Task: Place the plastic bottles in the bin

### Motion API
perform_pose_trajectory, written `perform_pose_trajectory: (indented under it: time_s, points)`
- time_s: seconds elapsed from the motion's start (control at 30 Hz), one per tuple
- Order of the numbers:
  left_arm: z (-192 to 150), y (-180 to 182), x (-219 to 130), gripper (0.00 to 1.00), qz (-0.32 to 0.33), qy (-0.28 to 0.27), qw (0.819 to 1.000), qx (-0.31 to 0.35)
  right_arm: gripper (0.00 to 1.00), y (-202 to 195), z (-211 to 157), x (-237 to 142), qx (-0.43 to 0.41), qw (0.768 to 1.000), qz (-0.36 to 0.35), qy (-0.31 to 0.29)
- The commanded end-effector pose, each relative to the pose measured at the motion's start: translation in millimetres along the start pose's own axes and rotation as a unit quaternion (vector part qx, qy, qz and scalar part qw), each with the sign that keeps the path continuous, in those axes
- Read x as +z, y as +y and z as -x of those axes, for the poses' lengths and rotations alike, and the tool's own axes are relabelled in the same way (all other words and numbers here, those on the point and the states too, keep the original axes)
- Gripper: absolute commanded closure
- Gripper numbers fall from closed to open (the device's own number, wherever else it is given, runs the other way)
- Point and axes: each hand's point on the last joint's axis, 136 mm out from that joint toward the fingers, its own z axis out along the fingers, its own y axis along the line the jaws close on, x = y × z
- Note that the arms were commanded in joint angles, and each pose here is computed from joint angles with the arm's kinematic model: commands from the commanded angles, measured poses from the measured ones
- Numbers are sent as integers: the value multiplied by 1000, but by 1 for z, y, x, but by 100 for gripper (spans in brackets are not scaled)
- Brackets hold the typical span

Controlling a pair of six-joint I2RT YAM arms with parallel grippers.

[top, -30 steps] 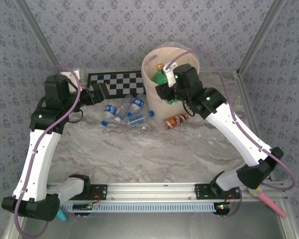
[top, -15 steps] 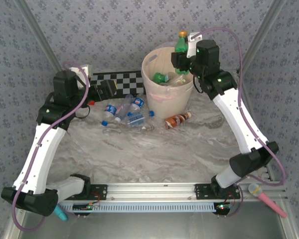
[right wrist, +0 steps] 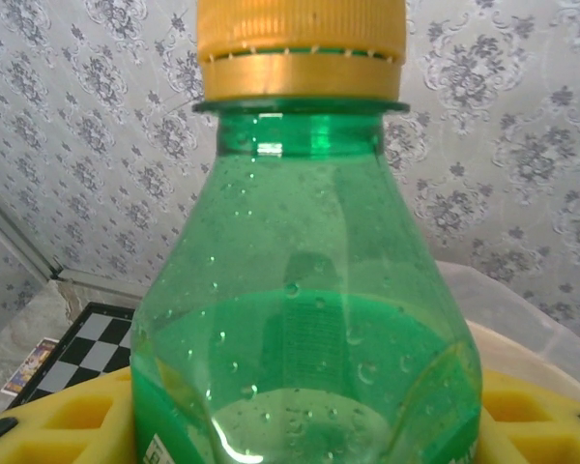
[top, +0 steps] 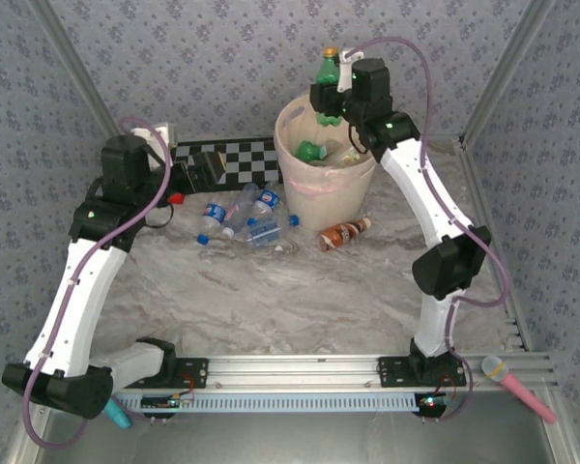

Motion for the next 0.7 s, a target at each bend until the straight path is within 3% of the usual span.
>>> perform_pose_trajectory:
  time_s: [0.0,0.57,0.67]
  points:
    - [14,-8,-20,0,-4,-26,1000,16,53,18,12,3,3,1000,27,-11]
    - [12,-6,-33,0,6,-34,999,10,53,32,-3,22,-8,999,43,9]
    - [11,-6,-33,0,6,-32,999,8,43,34,-3,22,-11,999,48,11]
